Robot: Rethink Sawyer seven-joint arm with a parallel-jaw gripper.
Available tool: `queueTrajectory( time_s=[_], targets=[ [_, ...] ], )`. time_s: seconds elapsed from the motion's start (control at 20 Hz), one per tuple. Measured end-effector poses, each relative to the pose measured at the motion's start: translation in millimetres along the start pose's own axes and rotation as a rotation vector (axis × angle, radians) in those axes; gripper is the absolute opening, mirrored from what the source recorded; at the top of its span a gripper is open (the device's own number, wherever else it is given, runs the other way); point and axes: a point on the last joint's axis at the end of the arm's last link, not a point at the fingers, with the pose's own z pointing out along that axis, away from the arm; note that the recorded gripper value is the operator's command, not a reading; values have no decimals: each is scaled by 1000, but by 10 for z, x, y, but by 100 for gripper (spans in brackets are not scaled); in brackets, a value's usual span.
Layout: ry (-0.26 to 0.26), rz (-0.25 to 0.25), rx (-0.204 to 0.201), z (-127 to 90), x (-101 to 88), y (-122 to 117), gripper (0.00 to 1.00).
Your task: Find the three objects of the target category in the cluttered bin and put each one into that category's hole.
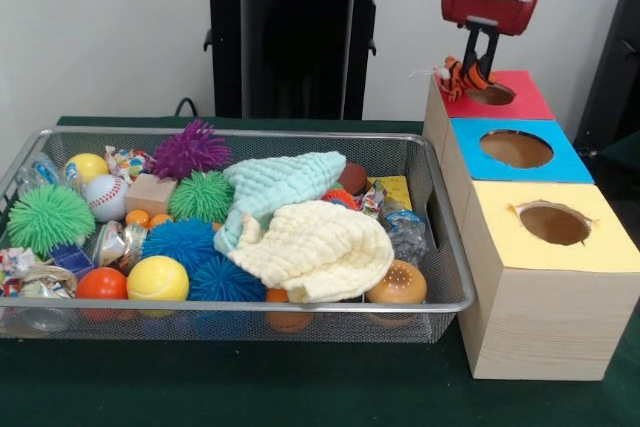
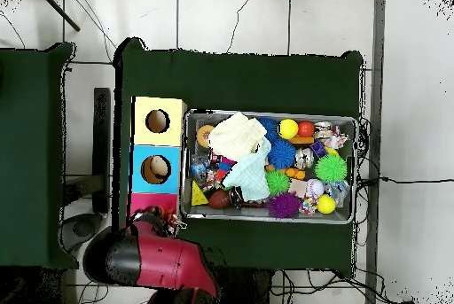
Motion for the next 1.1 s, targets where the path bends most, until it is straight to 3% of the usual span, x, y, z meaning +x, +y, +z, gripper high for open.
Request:
queueTrajectory(
  time_s=[1.1],
  targets=[
    [-47,8,15,56,-117,249,0]
  ],
)
